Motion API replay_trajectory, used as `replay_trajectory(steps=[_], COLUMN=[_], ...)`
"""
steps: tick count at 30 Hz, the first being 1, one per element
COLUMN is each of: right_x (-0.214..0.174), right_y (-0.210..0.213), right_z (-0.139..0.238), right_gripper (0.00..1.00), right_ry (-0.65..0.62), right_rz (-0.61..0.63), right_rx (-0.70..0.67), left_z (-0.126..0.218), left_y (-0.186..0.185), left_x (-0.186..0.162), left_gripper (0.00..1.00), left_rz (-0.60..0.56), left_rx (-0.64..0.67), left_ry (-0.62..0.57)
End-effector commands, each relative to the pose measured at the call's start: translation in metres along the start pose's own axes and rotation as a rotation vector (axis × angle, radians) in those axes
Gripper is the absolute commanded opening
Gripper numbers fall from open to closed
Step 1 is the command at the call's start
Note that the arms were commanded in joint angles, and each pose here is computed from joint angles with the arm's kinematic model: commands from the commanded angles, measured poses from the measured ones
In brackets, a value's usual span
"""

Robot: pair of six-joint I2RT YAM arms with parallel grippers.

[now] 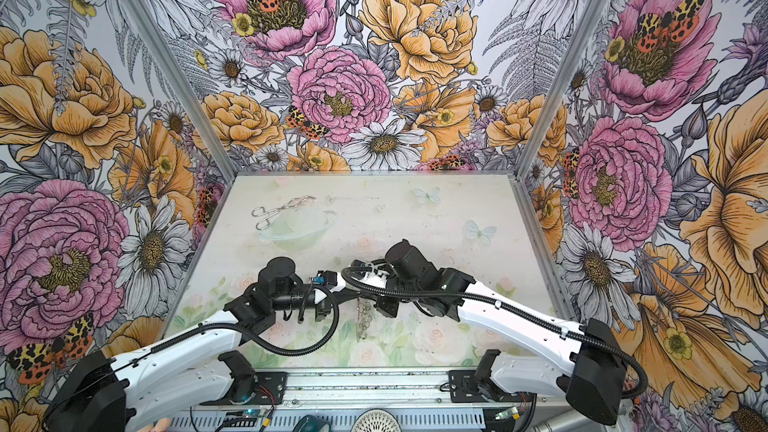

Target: Put the keys on the keyring

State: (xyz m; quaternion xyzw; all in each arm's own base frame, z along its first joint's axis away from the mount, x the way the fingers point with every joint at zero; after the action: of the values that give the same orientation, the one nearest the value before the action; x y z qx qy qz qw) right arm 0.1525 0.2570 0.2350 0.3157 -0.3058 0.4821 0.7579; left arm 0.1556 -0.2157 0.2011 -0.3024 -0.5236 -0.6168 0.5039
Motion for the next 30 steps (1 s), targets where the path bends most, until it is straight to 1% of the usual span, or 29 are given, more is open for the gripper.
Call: replay_trajectory(steps=[1, 5, 9, 12, 16, 24, 30], right_x=[0.014, 0.016, 0.019, 0.023, 0.029, 0.032, 0.034], right_y=[-0.001, -0.001, -0.003, -0.004, 0.000, 0.005, 0.007], right_z=[0.006, 0.009, 0.014, 0.025, 0.035, 0.031, 0.038], right_gripper=[0.00, 0.00, 0.00, 0.00, 0.00, 0.00, 0.00], right_ry=[-0.048, -0.059, -0.081, -0.123, -0.202, -0.282, -0.376], right_rz=[0.012, 0.022, 0.020, 0.005, 0.001, -0.015, -0.010], right_rx=[-0.034, -0.049, -0.066, -0.054, 0.002, 0.078, 0.074], left_z=[-0.001, -0.001, -0.001, 0.000, 0.001, 0.003, 0.002], left_y=[0.005, 0.005, 0.005, 0.006, 0.006, 0.005, 0.006], left_x=[0.017, 0.017, 0.016, 0.016, 0.016, 0.018, 0.017], left_gripper=[0.00, 0.01, 0.05, 0.09, 0.13, 0.14, 0.12], left_rz=[-0.066, -0.066, -0.066, -0.066, -0.065, -0.071, -0.065], left_rx=[-0.004, -0.003, -0.003, 0.002, 0.005, 0.014, 0.011], left_ry=[-0.059, -0.058, -0.056, -0.058, -0.064, -0.076, -0.072])
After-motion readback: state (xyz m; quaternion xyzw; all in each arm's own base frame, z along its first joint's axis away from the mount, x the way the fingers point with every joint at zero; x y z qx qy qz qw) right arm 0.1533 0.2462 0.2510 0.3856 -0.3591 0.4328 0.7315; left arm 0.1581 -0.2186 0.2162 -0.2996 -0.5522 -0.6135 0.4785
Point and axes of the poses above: each gripper's point midway between its finger pads, its own z axis back along the fingers, its own y axis along the line the jaws close on, x = y × z, the point moved 7 cm from there along z, back along the fingers, and after that the axes turned 14 degrees about -z, right-handed, at the moved point
